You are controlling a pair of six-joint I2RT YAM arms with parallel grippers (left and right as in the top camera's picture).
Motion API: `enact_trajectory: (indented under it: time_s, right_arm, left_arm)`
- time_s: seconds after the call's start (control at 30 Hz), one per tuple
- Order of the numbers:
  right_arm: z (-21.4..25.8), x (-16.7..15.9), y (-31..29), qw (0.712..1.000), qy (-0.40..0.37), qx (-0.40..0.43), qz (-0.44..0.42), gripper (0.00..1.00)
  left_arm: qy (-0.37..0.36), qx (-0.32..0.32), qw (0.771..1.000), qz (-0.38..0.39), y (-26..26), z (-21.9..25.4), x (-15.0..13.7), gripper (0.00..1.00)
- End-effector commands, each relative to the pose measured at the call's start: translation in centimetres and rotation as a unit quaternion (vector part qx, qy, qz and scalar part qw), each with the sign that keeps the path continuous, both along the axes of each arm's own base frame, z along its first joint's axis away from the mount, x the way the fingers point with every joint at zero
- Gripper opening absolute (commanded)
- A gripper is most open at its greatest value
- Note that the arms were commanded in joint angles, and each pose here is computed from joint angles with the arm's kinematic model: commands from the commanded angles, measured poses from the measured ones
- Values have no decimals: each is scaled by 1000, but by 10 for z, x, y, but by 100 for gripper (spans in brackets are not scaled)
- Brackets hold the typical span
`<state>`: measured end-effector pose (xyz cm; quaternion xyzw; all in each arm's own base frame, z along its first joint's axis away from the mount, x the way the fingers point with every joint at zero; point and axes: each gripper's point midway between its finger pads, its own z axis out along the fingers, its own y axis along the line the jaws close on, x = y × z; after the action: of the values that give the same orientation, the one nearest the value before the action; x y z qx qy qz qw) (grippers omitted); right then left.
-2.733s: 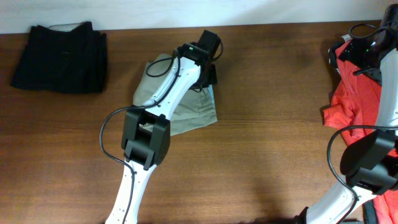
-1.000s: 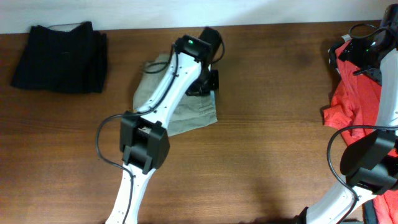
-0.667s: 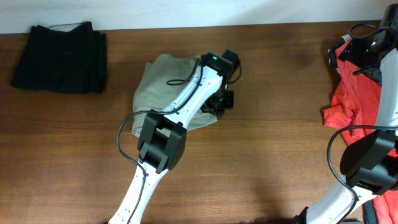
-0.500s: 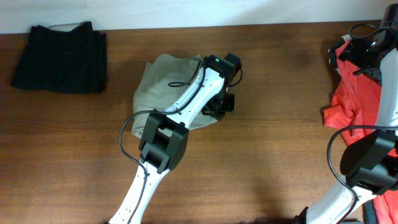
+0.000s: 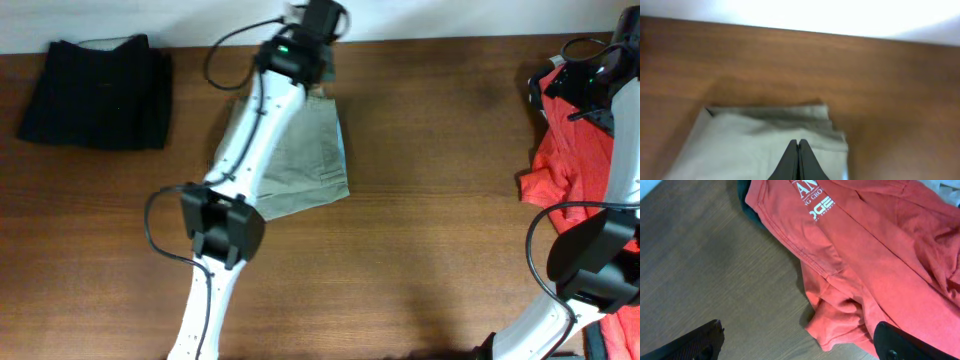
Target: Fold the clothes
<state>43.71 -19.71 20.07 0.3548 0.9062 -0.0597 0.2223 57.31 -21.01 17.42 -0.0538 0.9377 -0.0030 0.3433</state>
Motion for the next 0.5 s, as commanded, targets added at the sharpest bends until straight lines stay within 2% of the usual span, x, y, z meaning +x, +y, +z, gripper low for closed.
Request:
enact_trajectory:
  time_s: [0.0, 0.3, 0.37, 0.47]
  right_arm:
    - [5, 0, 0, 1000, -4, -5, -3, 99]
    - [5, 0, 0, 1000, -4, -5, -3, 99]
    - [5, 0, 0, 1000, -4, -5, -3, 99]
    - [5, 0, 0, 1000, -4, -5, -3, 99]
  left_arm:
    - [70, -40, 996, -23, 2, -68, 8, 1]
    - [124, -31, 992, -16, 7, -175, 18, 2]
    - [124, -31, 992, -16, 7, -177, 18, 2]
    - [105, -26, 993, -44, -2, -144, 20, 1]
